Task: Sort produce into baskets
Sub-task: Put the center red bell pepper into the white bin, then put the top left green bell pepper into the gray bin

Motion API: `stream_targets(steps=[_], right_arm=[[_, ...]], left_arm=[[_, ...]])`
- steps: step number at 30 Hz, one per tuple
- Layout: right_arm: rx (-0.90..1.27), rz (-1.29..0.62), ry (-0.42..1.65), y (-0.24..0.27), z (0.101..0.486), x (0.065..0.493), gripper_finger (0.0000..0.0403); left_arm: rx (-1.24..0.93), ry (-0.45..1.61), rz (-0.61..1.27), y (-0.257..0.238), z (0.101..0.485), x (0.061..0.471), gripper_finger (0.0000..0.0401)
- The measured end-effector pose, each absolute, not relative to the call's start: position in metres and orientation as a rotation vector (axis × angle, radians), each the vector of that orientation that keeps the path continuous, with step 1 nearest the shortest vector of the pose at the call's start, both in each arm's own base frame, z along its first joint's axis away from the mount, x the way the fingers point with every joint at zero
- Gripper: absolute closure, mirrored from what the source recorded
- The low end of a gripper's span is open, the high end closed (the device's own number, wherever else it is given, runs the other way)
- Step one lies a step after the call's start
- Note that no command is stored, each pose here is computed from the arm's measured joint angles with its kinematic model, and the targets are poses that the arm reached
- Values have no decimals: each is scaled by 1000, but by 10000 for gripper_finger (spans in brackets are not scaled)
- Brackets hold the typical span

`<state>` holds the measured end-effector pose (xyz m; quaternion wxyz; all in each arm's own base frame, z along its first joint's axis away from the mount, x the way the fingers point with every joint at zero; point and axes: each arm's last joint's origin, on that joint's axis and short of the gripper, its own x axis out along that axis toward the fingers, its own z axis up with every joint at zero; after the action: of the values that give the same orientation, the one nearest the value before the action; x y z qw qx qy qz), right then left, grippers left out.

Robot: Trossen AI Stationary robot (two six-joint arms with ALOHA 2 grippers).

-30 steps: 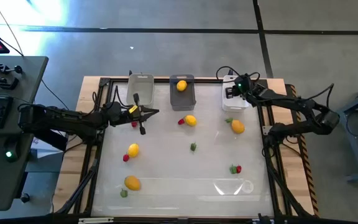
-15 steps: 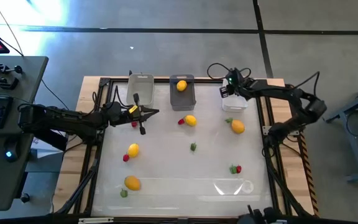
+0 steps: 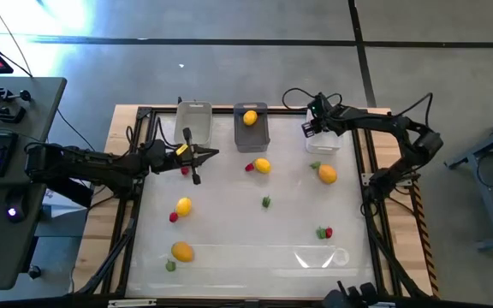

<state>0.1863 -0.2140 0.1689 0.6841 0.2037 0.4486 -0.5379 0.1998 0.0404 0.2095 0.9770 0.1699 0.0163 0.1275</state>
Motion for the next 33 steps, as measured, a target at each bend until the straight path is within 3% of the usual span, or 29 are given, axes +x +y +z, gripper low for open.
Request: stream_targets(steps=[9, 13, 17, 27, 33], right_arm=[[413, -1213, 1072, -209, 209, 194, 155], [369, -1147, 1047, -209, 228, 207, 142], [278, -1001, 1049, -202, 245, 223, 164], [150, -704, 1045, -152, 253, 257, 281], [130, -614, 1027, -125, 253, 271, 296]], left_arm=[[182, 82, 240, 39, 204, 201, 401], [186, 96, 219, 37, 201, 201, 401], [191, 78, 177, 35, 203, 201, 401], [178, 85, 145, 34, 202, 201, 401], [182, 71, 146, 34, 203, 201, 401]])
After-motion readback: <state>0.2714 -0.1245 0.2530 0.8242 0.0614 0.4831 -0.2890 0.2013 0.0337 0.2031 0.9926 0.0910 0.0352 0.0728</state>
